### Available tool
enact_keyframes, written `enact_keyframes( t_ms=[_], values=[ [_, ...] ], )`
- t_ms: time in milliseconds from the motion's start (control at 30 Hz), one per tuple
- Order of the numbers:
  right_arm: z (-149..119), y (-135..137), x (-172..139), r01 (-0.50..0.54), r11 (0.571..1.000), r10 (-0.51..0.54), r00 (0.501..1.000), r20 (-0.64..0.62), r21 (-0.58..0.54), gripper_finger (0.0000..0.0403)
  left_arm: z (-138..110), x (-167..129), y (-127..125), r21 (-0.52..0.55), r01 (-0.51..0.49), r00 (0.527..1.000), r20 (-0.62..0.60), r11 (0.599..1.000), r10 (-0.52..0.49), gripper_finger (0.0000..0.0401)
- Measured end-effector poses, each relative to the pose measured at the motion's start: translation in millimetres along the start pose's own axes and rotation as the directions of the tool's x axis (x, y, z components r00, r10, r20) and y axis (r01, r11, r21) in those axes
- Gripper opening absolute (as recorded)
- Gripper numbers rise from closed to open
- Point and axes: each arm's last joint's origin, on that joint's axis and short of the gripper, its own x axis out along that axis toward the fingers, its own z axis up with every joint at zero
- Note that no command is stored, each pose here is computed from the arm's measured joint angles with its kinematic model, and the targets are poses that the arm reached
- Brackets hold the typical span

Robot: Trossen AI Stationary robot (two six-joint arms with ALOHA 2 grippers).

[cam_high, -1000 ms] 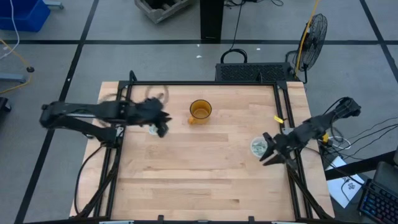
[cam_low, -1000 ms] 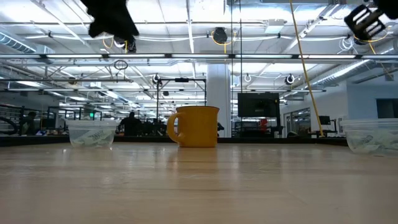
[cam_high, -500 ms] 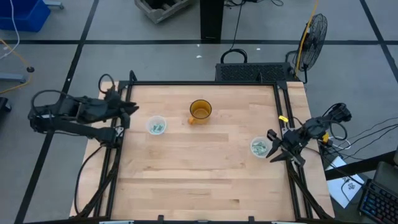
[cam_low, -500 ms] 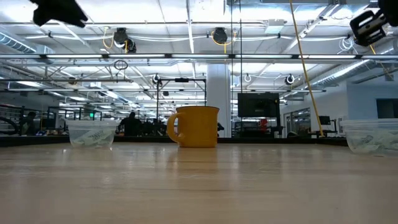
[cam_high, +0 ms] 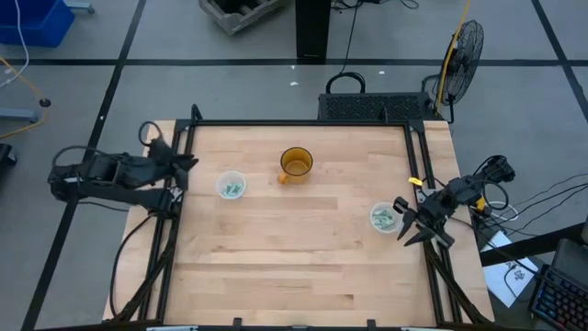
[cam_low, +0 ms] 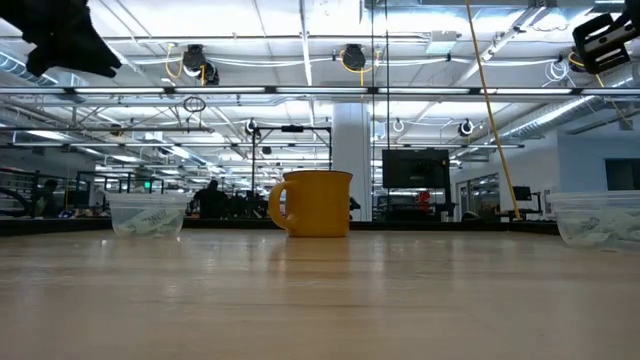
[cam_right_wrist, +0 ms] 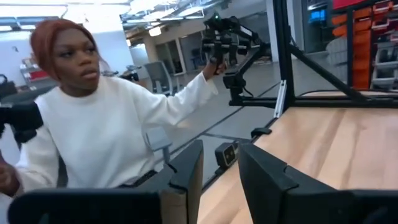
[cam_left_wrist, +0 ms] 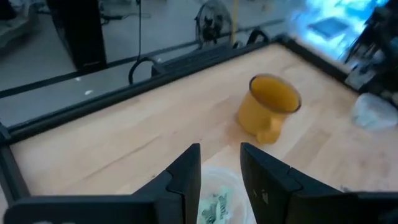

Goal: Pick and place Stevia / Truvia into bins
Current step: Return to Home Position

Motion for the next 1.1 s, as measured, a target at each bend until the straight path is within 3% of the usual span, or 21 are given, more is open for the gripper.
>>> enact_keyframes(
  t_ms=[167,433,567,633,733,867,967,1033,1100],
  values=[
    [-2,-1,0,0.007,1.0,-0.007,1.0,-0.016,-0.017,0.0094,0,-17,17,-0.044,0.063,0.994,0.095,0.997,-0.059,0.0118],
    [-2,-1,0,0.01,0.999,-0.011,1.0,-0.024,-0.048,0.0093,-6,-46,48,-0.038,0.232,0.944,0.248,0.972,-0.216,0.0118],
    [-3,-1,0,0.01,0.998,-0.011,1.0,-0.025,-0.06,0.0095,-5,-46,45,0.021,0.265,0.934,0.242,0.964,-0.262,0.0118],
    [-3,-1,0,0.01,0.998,-0.011,1.0,-0.023,-0.06,0.0096,-3,-42,38,0.076,0.318,0.907,0.267,0.945,-0.327,0.0118],
    [-5,-2,1,0.011,0.998,-0.013,1.0,-0.027,-0.06,0.0094,-7,-31,24,0.227,0.429,0.841,0.252,0.874,-0.479,0.0118],
    [-7,-2,1,0.014,0.998,-0.016,0.999,-0.031,-0.054,0.0095,-15,-17,6,0.409,0.57,0.698,0.217,0.713,-0.682,0.0118],
    [-7,-2,1,0.014,0.999,-0.015,0.999,-0.032,-0.052,0.0096,-26,-4,-4,0.488,0.636,0.603,0.17,0.598,-0.78,0.0118],
    [-7,-2,1,0.013,0.998,-0.015,0.999,-0.033,-0.058,0.0095,-35,7,-9,0.5,0.657,0.57,0.162,0.565,-0.806,0.0118],
    [-7,-2,1,0.014,0.998,-0.016,0.999,-0.033,-0.058,0.0093,-45,18,-12,0.492,0.667,0.565,0.155,0.559,-0.811,0.0118]
  ],
)
